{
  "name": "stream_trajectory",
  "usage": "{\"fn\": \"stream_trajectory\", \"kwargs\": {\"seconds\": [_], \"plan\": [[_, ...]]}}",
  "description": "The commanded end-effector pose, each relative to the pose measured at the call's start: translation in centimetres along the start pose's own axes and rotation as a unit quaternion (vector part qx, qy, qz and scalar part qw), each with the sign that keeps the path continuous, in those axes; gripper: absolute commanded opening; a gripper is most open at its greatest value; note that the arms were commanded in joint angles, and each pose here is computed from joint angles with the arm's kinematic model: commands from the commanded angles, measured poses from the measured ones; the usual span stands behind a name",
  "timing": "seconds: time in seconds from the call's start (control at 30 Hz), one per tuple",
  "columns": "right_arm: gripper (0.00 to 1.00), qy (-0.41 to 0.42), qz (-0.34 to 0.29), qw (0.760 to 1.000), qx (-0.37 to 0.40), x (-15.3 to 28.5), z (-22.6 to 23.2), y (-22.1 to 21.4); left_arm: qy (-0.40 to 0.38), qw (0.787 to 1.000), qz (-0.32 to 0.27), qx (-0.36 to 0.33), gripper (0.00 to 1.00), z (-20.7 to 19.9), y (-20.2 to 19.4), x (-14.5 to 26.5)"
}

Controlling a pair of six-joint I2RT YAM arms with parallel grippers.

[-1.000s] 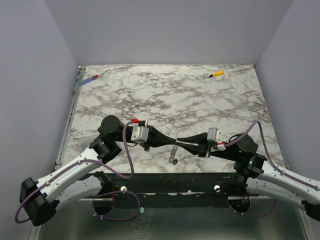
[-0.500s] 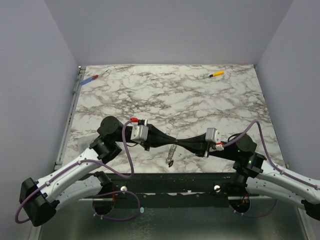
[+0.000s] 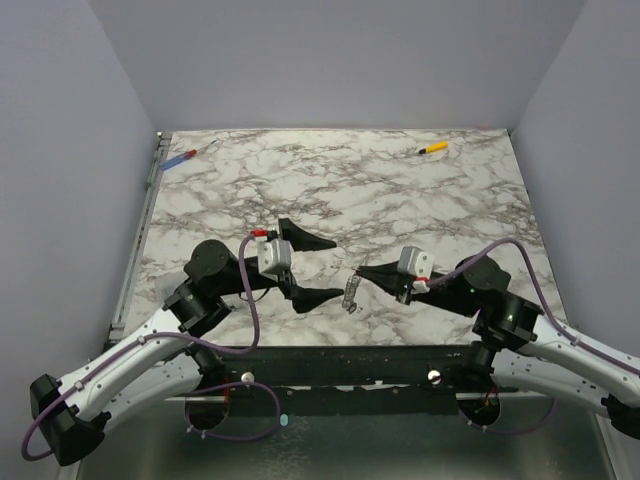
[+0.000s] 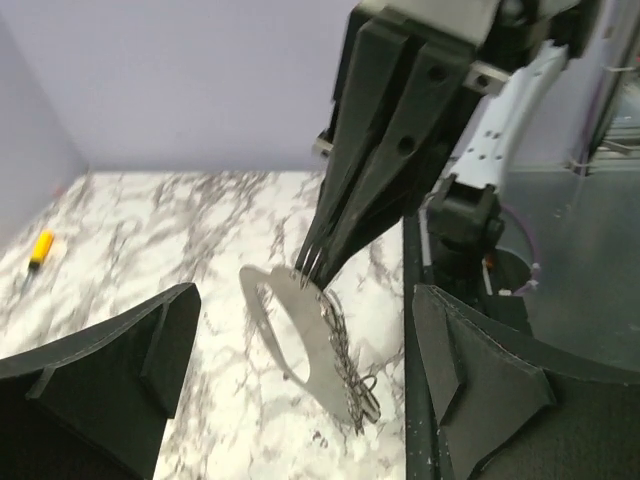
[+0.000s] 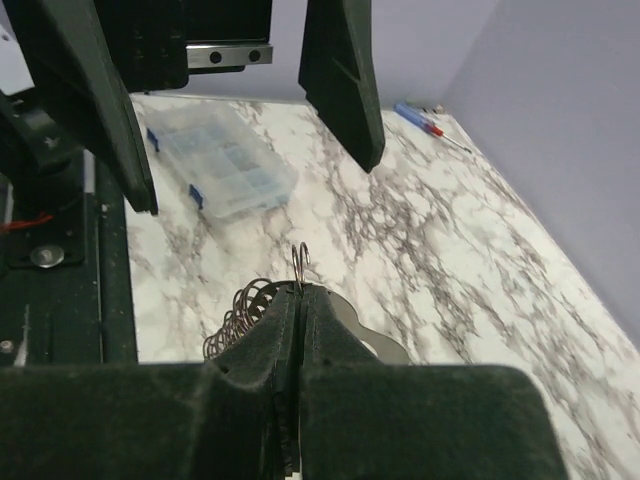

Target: Put the keys on the keyring

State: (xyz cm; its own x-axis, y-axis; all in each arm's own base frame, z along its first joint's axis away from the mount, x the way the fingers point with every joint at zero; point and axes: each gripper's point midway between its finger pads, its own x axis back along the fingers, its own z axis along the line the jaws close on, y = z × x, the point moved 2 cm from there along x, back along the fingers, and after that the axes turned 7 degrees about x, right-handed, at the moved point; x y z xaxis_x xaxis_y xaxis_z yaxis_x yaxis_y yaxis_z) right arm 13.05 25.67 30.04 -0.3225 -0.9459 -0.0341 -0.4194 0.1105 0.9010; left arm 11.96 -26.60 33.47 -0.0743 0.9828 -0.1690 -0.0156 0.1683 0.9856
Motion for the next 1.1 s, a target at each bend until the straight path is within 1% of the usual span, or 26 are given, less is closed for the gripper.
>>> {"fn": "stream_trajectory", "kwargs": {"seconds": [0.0,0.1,0.17,0.2,0.3,0.37,0.4,0.43,0.5,0.6,0.67,0.77,0.93,1.0,1.07], "plan": [[0.01,-0.038,0.096,0.994,0.022,0.8,-2.1,-1.8,0.123,0.99,0.049,0.052,0.94,3.6,-2.2,0.6],[0.01,-0.063,0.172,0.983,0.023,1.6,-2.9,-3.9,0.189,0.976,0.077,0.082,0.94,5.8,-3.6,0.7],[0.01,-0.092,0.206,0.974,0.019,2.3,-3.6,-5.0,0.246,0.959,0.095,0.103,0.93,7.7,-4.5,1.0],[0.01,-0.11,0.219,0.969,0.012,2.6,-4.0,-5.3,0.267,0.952,0.1,0.114,0.92,8.5,-4.5,0.9],[0.01,-0.146,0.246,0.958,0.003,3.7,-4.6,-6.2,0.311,0.927,0.141,0.154,0.85,10.4,-6.5,0.8],[0.01,-0.162,0.264,0.951,0.001,4.3,-4.9,-6.9,0.333,0.912,0.16,0.179,0.85,11.6,-7.8,0.4],[0.01,-0.165,0.275,0.947,0.002,4.6,-4.9,-7.2,0.341,0.906,0.167,0.187,0.82,12.0,-8.4,0.2],[0.01,-0.168,0.287,0.943,0.001,4.9,-4.8,-7.7,0.35,0.901,0.174,0.188,0.78,12.5,-9.0,0.1],[0.01,-0.157,0.306,0.939,-0.003,5.4,-4.3,-8.4,0.372,0.891,0.186,0.184,0.73,13.7,-10.0,0.1],[0.01,-0.142,0.312,0.939,-0.011,5.9,-3.6,-8.6,0.41,0.874,0.203,0.166,0.65,15.5,-11.5,0.5],[0.01,-0.143,0.291,0.946,-0.017,6.0,-3.5,-7.9,0.437,0.859,0.207,0.167,0.64,16.8,-12.3,0.8],[0.01,-0.151,0.275,0.949,-0.017,6.4,-3.7,-7.5,0.453,0.845,0.211,0.191,0.61,18.4,-13.7,0.7],[0.01,-0.128,0.262,0.956,-0.018,6.2,-2.7,-7.7,0.434,0.843,0.251,0.194,0.54,19.7,-17.1,-0.5],[0.01,-0.118,0.261,0.958,-0.018,6.0,-2.3,-8.1,0.426,0.842,0.26,0.204,0.51,20.4,-18.4,-1.1],[0.01,-0.113,0.256,0.96,-0.018,5.9,-2.0,-8.3,0.411,0.846,0.265,0.214,0.49,21.0,-19.5,-2.0]]}}
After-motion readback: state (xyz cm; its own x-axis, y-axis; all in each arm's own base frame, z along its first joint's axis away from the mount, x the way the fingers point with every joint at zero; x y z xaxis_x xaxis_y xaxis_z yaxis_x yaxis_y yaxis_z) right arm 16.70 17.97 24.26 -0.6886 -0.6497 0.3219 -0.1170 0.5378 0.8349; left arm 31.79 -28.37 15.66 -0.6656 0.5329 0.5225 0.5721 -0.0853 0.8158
